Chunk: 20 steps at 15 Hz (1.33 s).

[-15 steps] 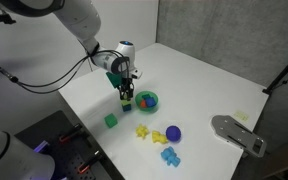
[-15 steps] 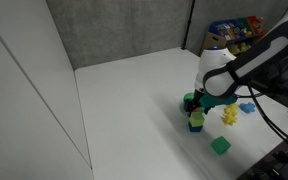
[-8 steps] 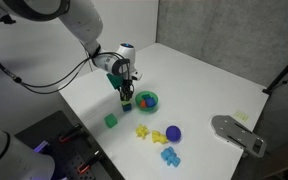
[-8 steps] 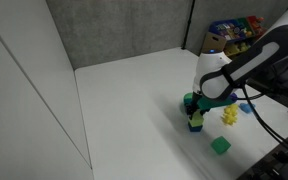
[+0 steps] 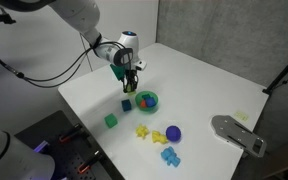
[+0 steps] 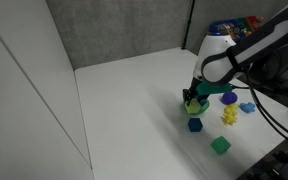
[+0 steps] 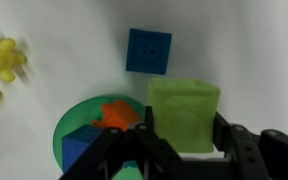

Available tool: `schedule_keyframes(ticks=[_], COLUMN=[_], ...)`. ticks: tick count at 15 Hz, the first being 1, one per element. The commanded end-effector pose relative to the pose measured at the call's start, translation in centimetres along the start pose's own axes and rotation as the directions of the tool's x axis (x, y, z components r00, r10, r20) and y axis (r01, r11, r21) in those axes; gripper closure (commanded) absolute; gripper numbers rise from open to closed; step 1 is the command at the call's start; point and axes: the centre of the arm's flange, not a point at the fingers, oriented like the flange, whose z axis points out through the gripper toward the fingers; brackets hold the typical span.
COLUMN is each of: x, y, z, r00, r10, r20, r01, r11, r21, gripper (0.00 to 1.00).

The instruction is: Put the light green toy block in the green bowl

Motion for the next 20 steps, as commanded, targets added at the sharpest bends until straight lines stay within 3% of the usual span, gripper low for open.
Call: schedule_keyframes(ticks=[1,6,7,8,11,15,20], x=[2.9,6.6,7.0,7.3,7.6,7.7,6.3], y=[0.6,2.3,2.6,2.8,3.1,3.4,4.2], z=[-2.0,-2.2,-2.3,-2.2,-2.2,-2.5,-4.4], r00=[0.998,0.987,0.985,0.983,0.980,0.982,0.998], r10=[0.047,0.124,0.136,0.146,0.162,0.160,0.053], r20=[-0.046,-0.102,-0.109,-0.111,-0.117,-0.104,-0.024], r01=[-0.048,-0.127,-0.139,-0.148,-0.165,-0.162,-0.054], r11=[0.999,0.992,0.990,0.989,0.986,0.987,0.998], r21=[-0.006,-0.014,-0.014,-0.015,-0.019,-0.014,-0.040], gripper=[0.71,0.71,0.21,0.21,0.01,0.00,0.00])
